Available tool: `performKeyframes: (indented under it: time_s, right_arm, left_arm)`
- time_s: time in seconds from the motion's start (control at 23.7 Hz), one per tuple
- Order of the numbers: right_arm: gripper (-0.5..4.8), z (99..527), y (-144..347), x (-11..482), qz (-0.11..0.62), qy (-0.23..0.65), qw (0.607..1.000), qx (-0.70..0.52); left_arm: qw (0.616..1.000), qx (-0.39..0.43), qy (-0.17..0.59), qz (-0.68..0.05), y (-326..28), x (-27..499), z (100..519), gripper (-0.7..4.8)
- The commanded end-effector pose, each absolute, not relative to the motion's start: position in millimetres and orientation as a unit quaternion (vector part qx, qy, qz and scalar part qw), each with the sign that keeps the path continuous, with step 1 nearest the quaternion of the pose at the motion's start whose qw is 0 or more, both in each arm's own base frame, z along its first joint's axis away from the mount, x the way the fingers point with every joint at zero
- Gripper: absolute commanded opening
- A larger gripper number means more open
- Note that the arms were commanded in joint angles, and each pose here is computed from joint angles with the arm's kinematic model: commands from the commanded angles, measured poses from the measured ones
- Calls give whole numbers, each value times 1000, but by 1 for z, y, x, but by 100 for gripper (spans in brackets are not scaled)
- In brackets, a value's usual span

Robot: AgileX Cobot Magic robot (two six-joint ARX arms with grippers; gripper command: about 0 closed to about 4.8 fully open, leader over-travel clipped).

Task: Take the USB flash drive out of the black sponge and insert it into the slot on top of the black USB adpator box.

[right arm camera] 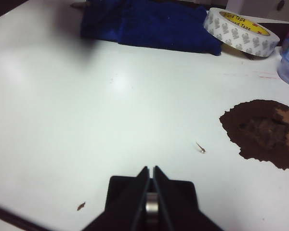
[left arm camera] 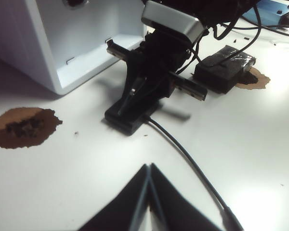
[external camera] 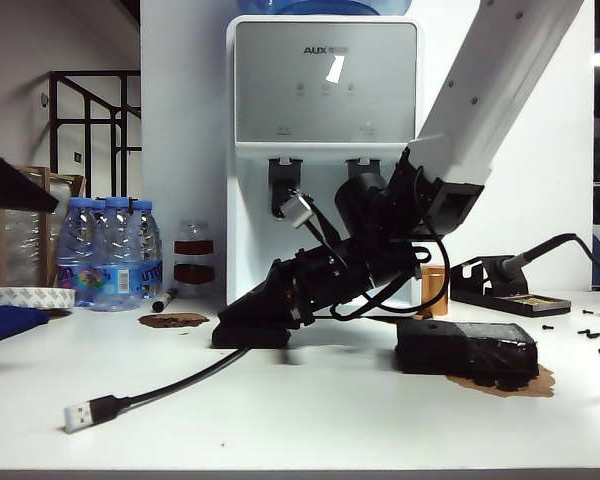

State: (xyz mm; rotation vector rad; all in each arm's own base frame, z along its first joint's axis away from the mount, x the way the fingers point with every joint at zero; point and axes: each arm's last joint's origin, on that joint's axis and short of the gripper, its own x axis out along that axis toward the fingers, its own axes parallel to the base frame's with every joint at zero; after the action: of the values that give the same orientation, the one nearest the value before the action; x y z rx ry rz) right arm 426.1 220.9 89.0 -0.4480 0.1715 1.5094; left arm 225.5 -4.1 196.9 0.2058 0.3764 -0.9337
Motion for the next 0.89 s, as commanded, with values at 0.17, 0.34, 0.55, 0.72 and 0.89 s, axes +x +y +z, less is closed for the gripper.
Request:
performKeyframes:
  time_s: [0.17,0.34,0.55,0.72,0.89]
  right_arm:
    - [58,86,220,423,678,106,704,-185]
    - [73,88,220,424,677,104,705,-184]
    - [157,92,220,424,676,101,706,-182]
    - [159,96,220,425,675,96,709,-182]
    - [238,107,220,428,668,90,720,-168]
  left_arm:
    - [868,98,186,-450,-4,224,196,-4]
    - [868,99,187,-450,-4,224,196,-4]
    - [868,99,187,-450,-4,224,195,-4]
    - [868,99,187,-450,-4,224,195,-4]
    - [868,99,187,-450,-4,224,195,-4]
